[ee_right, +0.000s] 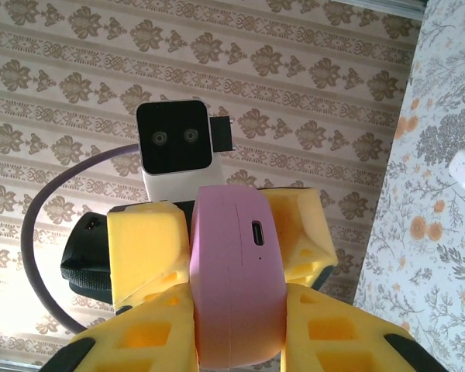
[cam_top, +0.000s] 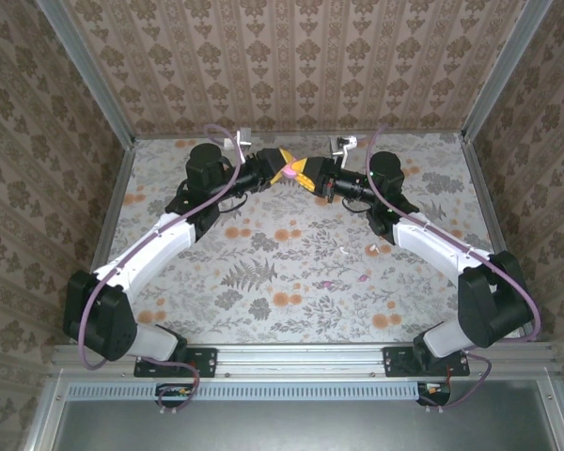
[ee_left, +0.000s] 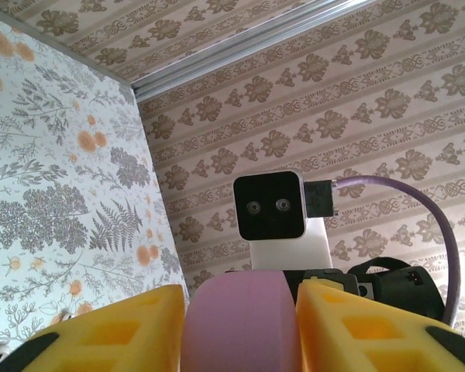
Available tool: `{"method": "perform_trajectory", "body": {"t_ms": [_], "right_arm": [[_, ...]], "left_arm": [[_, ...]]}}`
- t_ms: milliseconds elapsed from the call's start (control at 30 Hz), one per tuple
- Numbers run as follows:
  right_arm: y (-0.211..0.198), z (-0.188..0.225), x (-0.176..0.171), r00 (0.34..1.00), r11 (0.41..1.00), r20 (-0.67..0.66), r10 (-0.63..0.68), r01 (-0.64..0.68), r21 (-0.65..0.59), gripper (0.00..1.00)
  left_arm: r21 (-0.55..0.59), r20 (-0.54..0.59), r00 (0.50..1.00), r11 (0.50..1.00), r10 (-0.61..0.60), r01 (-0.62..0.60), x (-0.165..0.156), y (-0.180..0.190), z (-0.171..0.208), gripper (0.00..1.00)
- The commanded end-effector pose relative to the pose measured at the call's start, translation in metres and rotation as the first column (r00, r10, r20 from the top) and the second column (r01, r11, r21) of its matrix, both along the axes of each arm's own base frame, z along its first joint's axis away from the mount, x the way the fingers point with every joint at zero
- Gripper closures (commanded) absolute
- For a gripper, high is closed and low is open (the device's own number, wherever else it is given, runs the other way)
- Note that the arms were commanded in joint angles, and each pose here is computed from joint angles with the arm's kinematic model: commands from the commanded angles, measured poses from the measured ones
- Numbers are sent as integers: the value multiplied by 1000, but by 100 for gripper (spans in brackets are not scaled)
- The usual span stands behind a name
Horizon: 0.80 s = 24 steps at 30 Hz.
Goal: Insert wireless bluetooth earbuds into charging case
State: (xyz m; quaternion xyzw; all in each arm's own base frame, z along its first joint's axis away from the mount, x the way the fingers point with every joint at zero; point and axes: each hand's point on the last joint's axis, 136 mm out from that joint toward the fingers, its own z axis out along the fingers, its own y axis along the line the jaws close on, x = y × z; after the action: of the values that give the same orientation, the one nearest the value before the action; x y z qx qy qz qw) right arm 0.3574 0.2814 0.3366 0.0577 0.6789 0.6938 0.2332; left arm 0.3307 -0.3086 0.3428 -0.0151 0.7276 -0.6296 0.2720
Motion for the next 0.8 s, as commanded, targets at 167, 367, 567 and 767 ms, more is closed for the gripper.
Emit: {"method": "perform_trajectory", "body": {"t_ms": [167, 367, 567, 767], "right_arm": [[-10, 18, 0, 999, 1000, 48, 15, -15, 4, 68], [-18, 8, -2, 994, 988, 106, -26, 42, -146, 51], [-41, -1, -10, 869, 832, 495, -18, 288, -475, 28], [-34, -9, -29, 450, 664, 833, 321, 520, -537, 20]], "left_arm": [[-10, -7, 999, 999, 41, -41, -1, 7, 8, 72], [-5, -80, 989, 992, 123, -124, 2, 12, 1, 76], [-5, -172, 963, 978, 207, -211, 0, 15, -7, 75], [-40, -190, 960, 976, 204, -216, -5, 3, 3, 75]]}}
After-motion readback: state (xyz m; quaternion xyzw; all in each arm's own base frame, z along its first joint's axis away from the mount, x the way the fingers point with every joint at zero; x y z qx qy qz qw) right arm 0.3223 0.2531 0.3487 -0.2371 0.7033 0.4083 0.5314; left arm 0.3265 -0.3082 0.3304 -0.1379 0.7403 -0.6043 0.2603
